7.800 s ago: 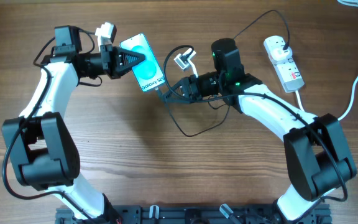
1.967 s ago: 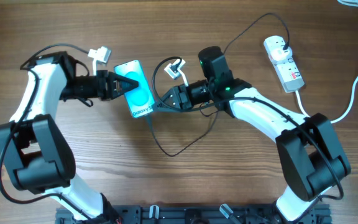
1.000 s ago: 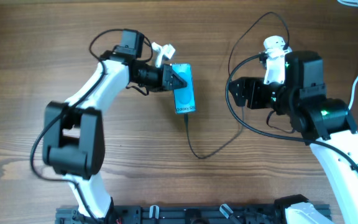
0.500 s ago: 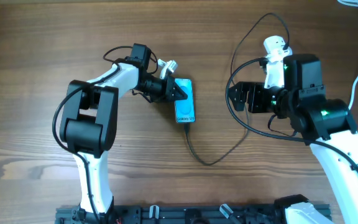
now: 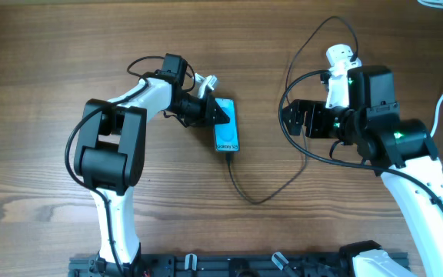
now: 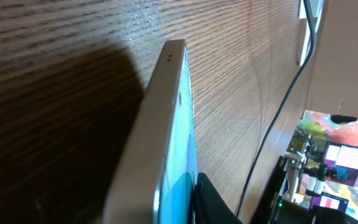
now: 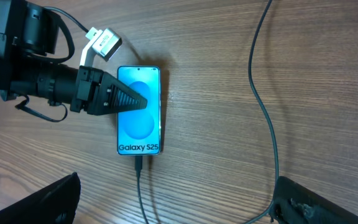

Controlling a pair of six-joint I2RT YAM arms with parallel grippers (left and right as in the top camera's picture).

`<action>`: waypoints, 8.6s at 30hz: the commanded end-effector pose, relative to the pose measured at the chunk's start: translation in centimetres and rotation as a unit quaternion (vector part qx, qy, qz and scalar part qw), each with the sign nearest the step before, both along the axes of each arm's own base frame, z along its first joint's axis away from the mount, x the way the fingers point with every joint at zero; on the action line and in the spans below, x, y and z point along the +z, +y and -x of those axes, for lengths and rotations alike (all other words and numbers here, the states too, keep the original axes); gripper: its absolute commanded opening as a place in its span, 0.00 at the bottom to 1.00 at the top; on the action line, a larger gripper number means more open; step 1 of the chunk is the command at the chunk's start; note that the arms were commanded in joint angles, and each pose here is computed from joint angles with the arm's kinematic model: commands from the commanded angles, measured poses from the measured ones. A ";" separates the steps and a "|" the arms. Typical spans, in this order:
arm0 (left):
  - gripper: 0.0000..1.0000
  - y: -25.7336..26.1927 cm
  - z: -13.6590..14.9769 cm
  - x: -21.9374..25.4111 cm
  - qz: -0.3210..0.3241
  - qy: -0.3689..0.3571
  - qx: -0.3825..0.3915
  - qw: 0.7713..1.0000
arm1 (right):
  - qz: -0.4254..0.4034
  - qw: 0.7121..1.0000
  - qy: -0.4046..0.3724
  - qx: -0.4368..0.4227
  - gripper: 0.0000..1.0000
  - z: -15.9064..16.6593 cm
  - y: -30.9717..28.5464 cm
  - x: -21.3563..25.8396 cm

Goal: Plug charger to phone and switch on socket

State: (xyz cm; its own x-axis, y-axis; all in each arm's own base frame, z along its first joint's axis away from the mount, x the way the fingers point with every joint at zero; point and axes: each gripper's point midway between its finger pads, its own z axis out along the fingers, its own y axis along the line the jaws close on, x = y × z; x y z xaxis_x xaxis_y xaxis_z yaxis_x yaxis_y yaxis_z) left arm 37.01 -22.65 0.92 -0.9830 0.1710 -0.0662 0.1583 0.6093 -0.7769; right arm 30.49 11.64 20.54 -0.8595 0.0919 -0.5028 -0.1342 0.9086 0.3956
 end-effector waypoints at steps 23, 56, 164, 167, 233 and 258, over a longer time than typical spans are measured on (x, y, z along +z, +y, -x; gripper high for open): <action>0.28 2.1 -1.1 -3.0 -0.100 0.011 0.043 0.994 | 0.010 0.998 0.057 -0.018 1.00 -1.3 0.1 -3.5; 1.00 18.8 12.3 32.4 -0.288 -0.368 0.286 0.837 | 0.118 0.958 -0.231 -0.123 1.00 1.0 -7.2 11.7; 1.00 18.8 13.2 31.9 -0.294 -0.377 0.271 0.835 | 0.161 0.847 -0.479 -0.166 1.00 5.8 -12.7 -3.0; 1.00 19.5 13.2 30.7 -0.277 -0.417 0.302 0.811 | 0.161 0.847 -0.479 -0.166 1.00 5.8 -12.7 -3.0; 1.00 21.6 12.4 14.8 -0.197 -0.597 0.383 0.677 | 0.161 0.847 -0.479 -0.166 1.00 5.8 -12.7 -3.0; 1.00 20.6 12.5 14.9 -0.184 -0.602 0.370 0.684 | 0.161 0.847 -0.479 -0.166 1.00 5.8 -12.7 -3.0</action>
